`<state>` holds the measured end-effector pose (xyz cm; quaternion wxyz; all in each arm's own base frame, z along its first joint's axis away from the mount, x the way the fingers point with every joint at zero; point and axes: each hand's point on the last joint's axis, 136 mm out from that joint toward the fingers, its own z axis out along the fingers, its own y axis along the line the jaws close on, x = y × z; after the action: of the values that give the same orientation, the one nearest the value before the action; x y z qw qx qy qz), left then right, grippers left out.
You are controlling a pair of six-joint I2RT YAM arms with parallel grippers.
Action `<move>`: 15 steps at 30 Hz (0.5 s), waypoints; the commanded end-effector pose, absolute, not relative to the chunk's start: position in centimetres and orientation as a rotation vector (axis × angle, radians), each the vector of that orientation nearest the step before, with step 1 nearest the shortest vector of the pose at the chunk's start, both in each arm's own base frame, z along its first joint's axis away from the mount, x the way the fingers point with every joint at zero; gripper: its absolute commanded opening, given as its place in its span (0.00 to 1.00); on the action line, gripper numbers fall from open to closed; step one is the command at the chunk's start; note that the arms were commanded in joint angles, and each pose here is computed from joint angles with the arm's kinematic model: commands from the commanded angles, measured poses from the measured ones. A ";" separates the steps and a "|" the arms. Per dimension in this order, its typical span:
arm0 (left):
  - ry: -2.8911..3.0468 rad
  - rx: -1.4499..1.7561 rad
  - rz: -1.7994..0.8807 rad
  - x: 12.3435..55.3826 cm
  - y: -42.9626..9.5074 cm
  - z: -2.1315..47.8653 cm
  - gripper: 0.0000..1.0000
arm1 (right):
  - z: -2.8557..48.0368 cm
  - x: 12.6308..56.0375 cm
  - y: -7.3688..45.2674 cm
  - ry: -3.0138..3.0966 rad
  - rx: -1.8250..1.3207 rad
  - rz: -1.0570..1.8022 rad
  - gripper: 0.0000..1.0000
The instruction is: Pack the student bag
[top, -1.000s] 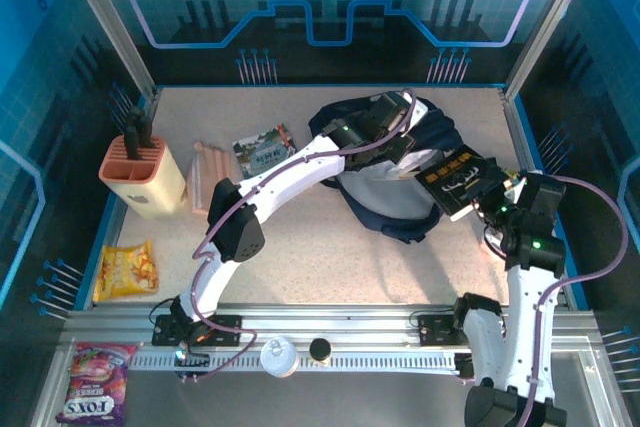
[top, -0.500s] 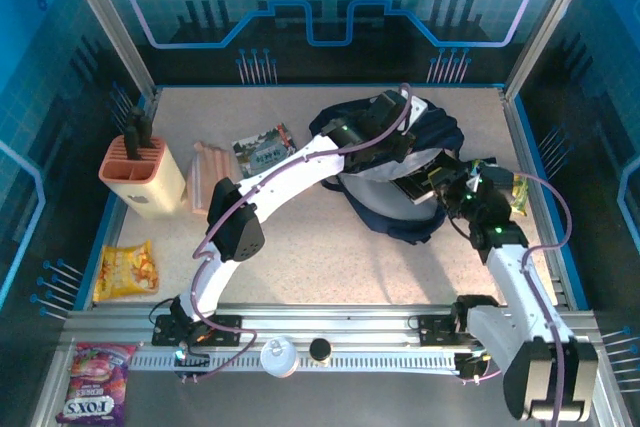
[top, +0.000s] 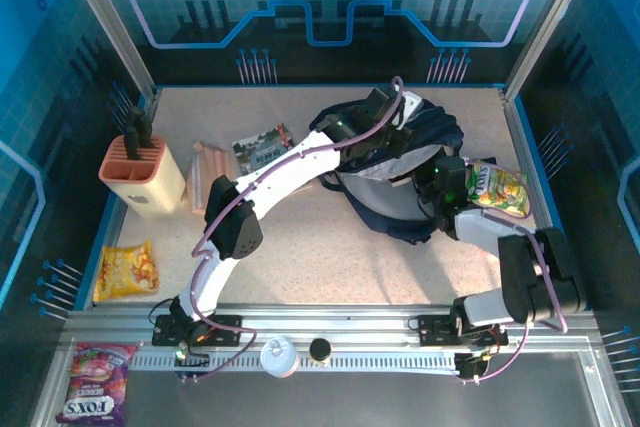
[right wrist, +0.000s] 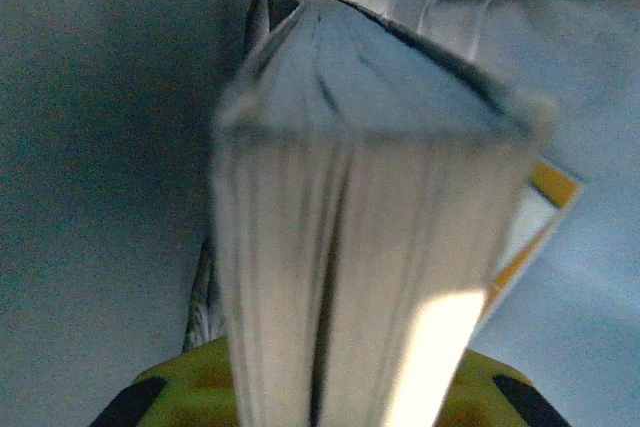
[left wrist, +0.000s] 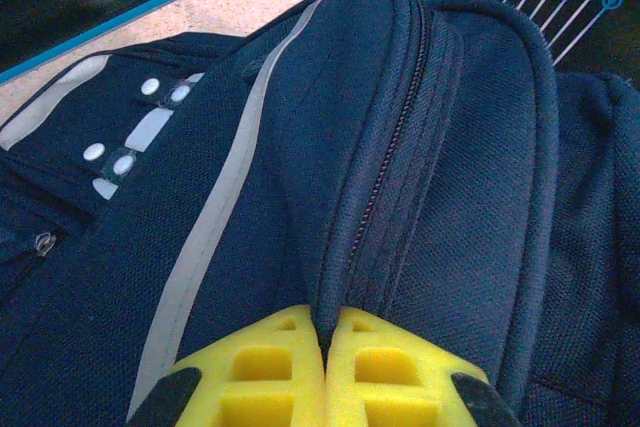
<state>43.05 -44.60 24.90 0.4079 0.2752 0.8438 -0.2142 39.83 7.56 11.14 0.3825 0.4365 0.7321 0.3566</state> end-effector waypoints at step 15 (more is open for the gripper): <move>1.959 0.547 -0.721 43.7 -43.0 33.3 0.00 | 8.8 37.1 10.5 2.173 1.135 0.945 0.53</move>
<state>43.48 -43.72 25.12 0.3967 0.2520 0.8491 -0.2413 39.20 10.60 9.02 0.2746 0.4254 0.7817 0.3641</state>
